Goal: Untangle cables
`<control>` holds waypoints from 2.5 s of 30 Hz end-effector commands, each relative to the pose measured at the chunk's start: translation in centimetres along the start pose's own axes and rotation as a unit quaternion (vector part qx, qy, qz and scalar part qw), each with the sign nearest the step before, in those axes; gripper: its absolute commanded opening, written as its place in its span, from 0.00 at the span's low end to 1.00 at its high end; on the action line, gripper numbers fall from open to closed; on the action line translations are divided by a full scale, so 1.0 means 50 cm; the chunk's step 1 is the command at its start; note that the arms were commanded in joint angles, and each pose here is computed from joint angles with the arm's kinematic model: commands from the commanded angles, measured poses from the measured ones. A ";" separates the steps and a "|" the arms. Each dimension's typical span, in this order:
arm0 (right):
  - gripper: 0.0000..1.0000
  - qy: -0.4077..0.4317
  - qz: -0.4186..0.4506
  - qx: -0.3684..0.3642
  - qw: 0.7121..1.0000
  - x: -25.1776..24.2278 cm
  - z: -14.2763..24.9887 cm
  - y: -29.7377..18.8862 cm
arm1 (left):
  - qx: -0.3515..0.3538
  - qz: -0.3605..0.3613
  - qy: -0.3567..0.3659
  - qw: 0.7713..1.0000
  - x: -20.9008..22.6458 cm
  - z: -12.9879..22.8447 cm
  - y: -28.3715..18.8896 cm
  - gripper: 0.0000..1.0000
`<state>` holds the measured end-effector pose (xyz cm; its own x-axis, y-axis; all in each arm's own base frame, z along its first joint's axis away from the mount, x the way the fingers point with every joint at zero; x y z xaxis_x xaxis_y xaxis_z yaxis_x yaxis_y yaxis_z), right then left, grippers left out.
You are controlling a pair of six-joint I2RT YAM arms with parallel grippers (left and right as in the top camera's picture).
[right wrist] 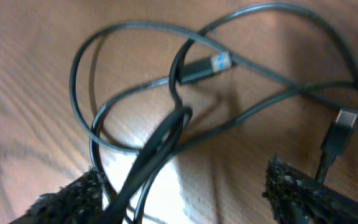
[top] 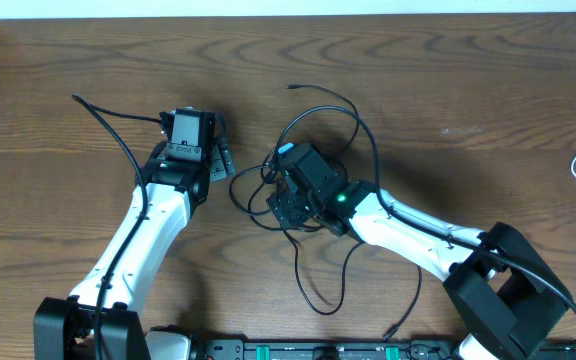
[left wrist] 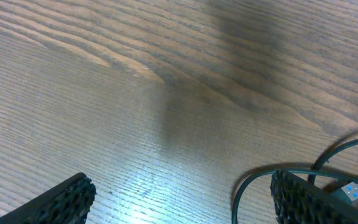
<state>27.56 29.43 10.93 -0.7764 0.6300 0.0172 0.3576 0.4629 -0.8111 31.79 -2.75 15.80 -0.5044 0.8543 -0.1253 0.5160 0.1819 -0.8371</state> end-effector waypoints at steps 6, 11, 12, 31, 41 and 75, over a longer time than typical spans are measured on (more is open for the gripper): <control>0.52 -0.006 0.024 -0.019 1.000 -0.007 -0.012 0.005 | -0.012 0.000 -0.009 1.000 0.001 -0.011 -0.012 0.91; 0.35 -0.006 0.024 -0.019 1.000 -0.007 -0.012 0.005 | -0.012 0.000 -0.009 1.000 0.001 -0.011 -0.012 0.91; 0.31 -0.006 0.024 -0.019 1.000 -0.007 -0.012 0.005 | -0.012 0.000 -0.009 1.000 0.001 -0.011 -0.012 0.91; 0.52 -0.002 0.036 -0.047 0.998 -0.022 -0.033 -0.006 | -0.012 0.000 -0.009 1.000 0.001 -0.011 -0.012 0.91; 0.80 0.006 0.042 -0.050 0.998 -0.037 -0.034 -0.011 | -0.012 0.000 -0.009 1.000 0.001 -0.011 -0.012 0.91; 0.85 0.117 -0.051 0.021 0.992 0.040 0.006 -0.163 | -0.012 0.000 -0.009 1.000 0.001 -0.011 -0.012 0.91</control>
<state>24.07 25.82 17.11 -0.6584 0.7321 0.1746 0.3003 0.4682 -0.8311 31.79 -2.75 15.80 -0.5045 0.8543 -0.1250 0.5157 0.1819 -0.8373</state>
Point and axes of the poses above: each gripper's point midway between its finger pads, its own y axis out along the fingers, its own x axis along the line the jaws close on, z = x × y, the point moved 7 cm from there along -y, back along the fingers, and after that the axes turned 15 degrees about -y, right-handed, at the moved point
